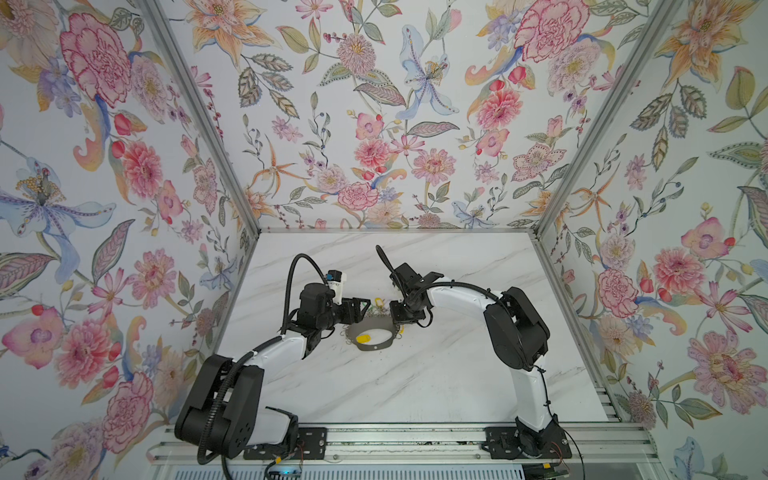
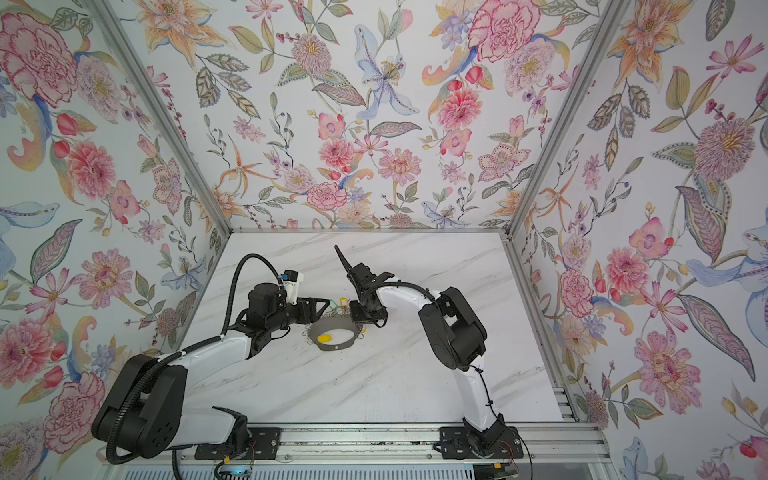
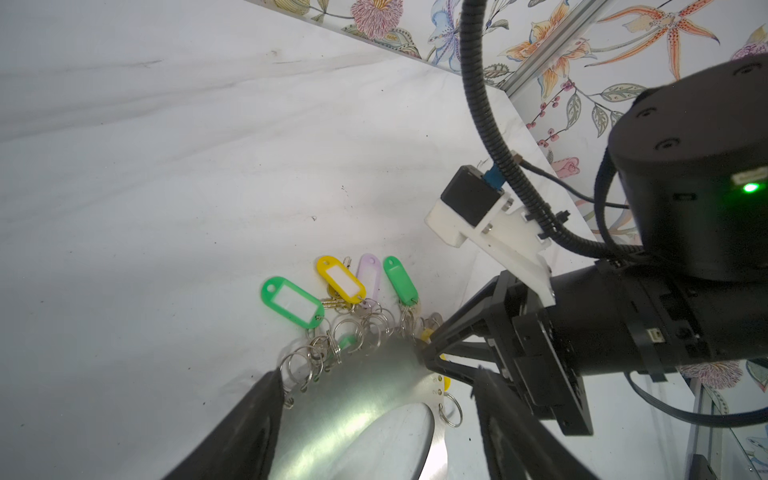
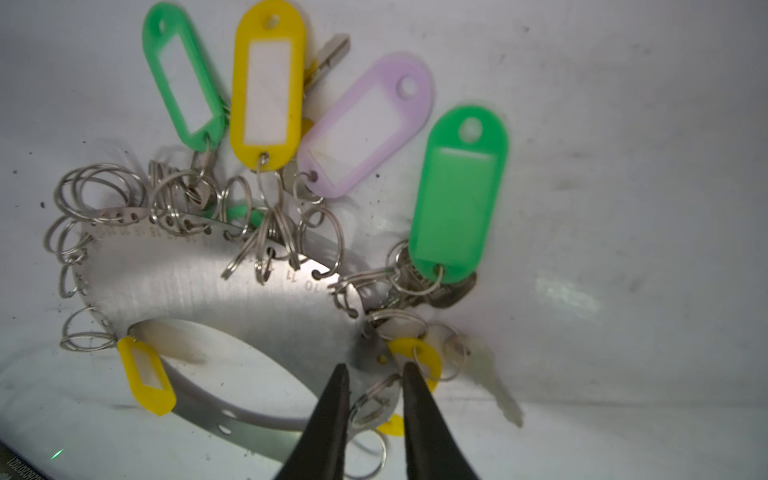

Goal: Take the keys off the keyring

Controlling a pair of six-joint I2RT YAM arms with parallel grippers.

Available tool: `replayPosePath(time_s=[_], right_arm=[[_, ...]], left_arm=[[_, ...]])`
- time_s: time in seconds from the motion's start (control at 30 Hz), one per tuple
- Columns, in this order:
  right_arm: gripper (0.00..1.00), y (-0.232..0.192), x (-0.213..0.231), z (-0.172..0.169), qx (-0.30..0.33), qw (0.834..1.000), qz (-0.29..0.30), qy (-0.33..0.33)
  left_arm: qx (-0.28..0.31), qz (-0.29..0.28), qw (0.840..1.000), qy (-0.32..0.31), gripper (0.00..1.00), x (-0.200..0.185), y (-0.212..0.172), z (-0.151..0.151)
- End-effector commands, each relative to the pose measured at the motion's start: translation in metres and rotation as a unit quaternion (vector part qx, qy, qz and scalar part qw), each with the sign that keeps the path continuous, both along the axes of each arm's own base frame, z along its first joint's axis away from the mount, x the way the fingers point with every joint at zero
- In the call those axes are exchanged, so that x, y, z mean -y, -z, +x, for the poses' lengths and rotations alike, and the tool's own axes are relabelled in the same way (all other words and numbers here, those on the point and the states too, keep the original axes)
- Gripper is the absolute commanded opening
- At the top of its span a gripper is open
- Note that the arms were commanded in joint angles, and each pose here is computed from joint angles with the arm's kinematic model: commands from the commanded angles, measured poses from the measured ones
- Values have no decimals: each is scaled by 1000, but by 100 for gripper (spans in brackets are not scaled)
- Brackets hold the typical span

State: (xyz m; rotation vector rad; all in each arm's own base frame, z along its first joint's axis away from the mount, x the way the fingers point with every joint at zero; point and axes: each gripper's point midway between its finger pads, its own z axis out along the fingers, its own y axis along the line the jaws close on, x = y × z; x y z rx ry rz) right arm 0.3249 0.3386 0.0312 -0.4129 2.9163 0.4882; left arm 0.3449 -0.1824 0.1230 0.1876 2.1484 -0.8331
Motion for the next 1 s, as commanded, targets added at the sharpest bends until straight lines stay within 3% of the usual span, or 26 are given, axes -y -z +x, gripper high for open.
replayPosePath(time_s=[0.0,0.23,0.67,0.97], right_arm=[[14,0,0,1,0,1000,-3,3],[3,-13,2,3,15,1000,1,6],[3,-65,-8,0,113,993,-8,-14],[4,-61,-32,-16,105,994,27,-23]], left_arm=[[10,10,1000,3,76,2,-6,5],[8,11,1000,3,76,2,-3,3],[7,-5,1000,7,72,7,-4,2],[-2,-8,1000,22,66,16,1,-1]])
